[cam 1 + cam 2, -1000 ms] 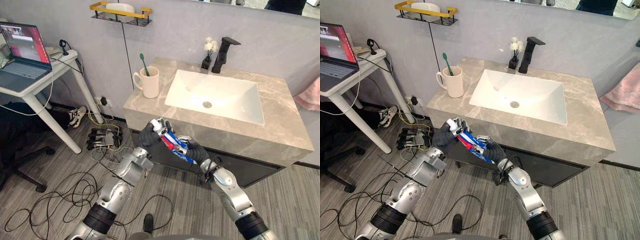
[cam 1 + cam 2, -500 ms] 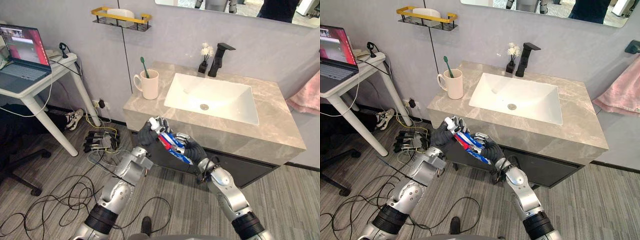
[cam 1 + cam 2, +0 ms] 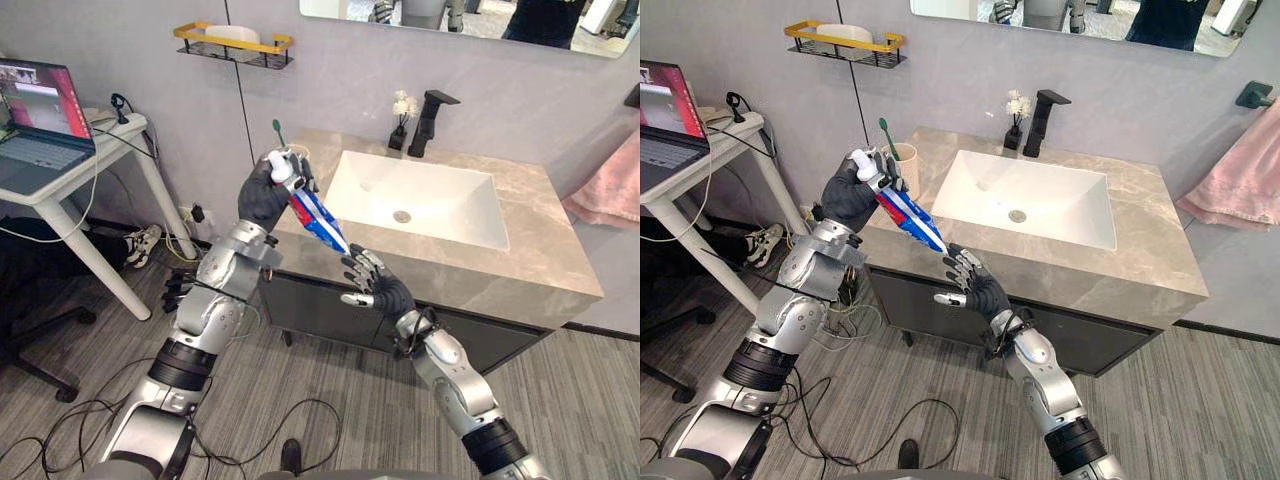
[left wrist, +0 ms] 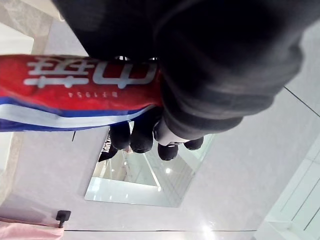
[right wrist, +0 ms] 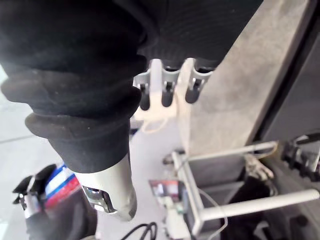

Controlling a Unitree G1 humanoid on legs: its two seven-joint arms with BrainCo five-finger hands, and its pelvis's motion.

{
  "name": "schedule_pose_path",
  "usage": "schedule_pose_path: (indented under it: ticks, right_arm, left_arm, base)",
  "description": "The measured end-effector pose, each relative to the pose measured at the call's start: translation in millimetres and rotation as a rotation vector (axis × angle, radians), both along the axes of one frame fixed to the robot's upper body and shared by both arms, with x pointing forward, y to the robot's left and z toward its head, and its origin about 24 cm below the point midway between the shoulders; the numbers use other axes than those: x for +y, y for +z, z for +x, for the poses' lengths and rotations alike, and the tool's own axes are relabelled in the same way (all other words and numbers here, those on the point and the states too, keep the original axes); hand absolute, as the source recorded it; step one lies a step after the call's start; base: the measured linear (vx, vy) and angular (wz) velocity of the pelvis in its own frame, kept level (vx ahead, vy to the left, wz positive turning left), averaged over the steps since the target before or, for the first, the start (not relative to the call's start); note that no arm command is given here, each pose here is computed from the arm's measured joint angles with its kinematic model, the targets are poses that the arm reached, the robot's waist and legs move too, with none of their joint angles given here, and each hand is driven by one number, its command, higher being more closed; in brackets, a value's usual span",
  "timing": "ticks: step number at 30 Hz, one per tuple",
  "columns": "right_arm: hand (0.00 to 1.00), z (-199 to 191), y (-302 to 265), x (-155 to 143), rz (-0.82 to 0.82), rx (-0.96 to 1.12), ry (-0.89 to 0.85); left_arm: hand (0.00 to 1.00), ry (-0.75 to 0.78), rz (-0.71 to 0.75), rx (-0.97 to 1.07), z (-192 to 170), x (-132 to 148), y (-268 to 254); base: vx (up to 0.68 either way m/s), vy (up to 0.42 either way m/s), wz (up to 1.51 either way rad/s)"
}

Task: Organize washtable

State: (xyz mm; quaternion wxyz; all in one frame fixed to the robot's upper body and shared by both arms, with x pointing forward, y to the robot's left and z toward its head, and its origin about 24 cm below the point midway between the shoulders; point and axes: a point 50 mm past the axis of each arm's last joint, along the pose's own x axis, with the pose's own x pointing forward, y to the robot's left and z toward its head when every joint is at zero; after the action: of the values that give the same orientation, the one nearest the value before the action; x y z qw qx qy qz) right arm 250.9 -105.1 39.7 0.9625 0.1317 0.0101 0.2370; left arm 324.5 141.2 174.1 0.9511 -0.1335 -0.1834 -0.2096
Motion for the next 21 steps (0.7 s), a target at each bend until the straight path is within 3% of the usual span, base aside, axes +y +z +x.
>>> schedule_pose_path:
  ticks: [5, 11, 15, 21]
  right_arm:
    - [0.00, -27, -29, -5, 0.026, 0.128, -0.008]
    - [0.00, -64, -60, -4, 0.050, 0.278, 0.023]
    - [0.00, -76, -74, -4, 0.035, 0.341, 0.035]
    - [0.00, -80, -81, -6, -0.010, 0.365, 0.029]
  left_arm:
    - [1.00, 0.154, 0.087, -0.146, 30, 22, 68]
    - [1.00, 0.337, 0.038, -0.456, 21, 44, 169]
    - [1.00, 0.401, 0.037, -0.596, 8, 45, 202]
    - [1.00, 0.500, 0.055, -0.647, 3, 53, 213]
  base:
    - [0.00, -0.003, -0.10]
    - [0.00, -0.014, -0.10]
    - [0.01, -0.010, -0.13]
    - [0.01, -0.001, -0.15]
